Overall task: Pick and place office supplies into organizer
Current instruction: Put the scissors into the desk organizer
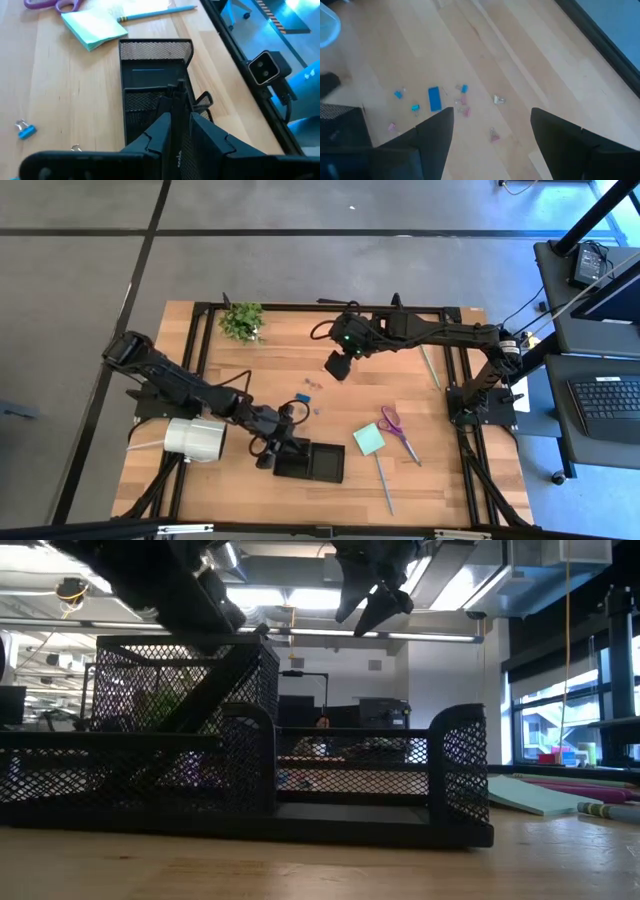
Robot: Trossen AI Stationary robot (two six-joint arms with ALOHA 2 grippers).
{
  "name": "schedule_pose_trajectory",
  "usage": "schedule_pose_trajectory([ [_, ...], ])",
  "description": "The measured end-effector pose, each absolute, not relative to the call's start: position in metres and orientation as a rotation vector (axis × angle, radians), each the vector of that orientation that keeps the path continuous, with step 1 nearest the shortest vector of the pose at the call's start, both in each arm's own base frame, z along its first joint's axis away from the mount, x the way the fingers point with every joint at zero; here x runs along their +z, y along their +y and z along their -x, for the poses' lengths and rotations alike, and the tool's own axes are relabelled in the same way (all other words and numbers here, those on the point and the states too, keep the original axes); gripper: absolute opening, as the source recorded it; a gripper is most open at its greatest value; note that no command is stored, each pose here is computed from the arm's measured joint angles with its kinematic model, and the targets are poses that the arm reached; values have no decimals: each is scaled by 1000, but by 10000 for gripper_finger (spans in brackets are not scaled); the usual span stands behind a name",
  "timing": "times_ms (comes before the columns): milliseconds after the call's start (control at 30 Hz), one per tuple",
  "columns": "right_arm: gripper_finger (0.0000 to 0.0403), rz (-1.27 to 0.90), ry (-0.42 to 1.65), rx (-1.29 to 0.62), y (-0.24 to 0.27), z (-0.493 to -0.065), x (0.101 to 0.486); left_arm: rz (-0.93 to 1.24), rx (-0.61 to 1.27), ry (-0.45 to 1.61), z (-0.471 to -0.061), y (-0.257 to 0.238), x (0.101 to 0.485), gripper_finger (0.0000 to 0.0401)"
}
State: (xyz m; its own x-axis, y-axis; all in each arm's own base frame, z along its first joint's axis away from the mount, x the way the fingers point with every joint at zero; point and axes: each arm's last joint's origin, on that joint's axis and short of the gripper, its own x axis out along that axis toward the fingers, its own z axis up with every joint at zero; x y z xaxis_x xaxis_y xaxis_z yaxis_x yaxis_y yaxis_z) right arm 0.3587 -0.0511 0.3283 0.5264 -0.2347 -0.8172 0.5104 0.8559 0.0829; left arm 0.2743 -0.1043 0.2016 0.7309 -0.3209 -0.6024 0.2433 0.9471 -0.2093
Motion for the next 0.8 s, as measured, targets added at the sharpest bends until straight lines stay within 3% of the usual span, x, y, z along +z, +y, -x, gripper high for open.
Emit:
schedule_pose_trajectory([
  [300, 268, -370, 1070, -508, -46, -328, 335, 109, -241, 544, -261, -77, 247, 68],
  [533, 268, -303, 1000, -486, -31, -304, 361, 48, -118, 398, -236, -41, 286, 68],
  [800, 268, -251, 1073, -564, -7, -270, 324, -22, 50, 355, -209, -13, 305, 68],
])
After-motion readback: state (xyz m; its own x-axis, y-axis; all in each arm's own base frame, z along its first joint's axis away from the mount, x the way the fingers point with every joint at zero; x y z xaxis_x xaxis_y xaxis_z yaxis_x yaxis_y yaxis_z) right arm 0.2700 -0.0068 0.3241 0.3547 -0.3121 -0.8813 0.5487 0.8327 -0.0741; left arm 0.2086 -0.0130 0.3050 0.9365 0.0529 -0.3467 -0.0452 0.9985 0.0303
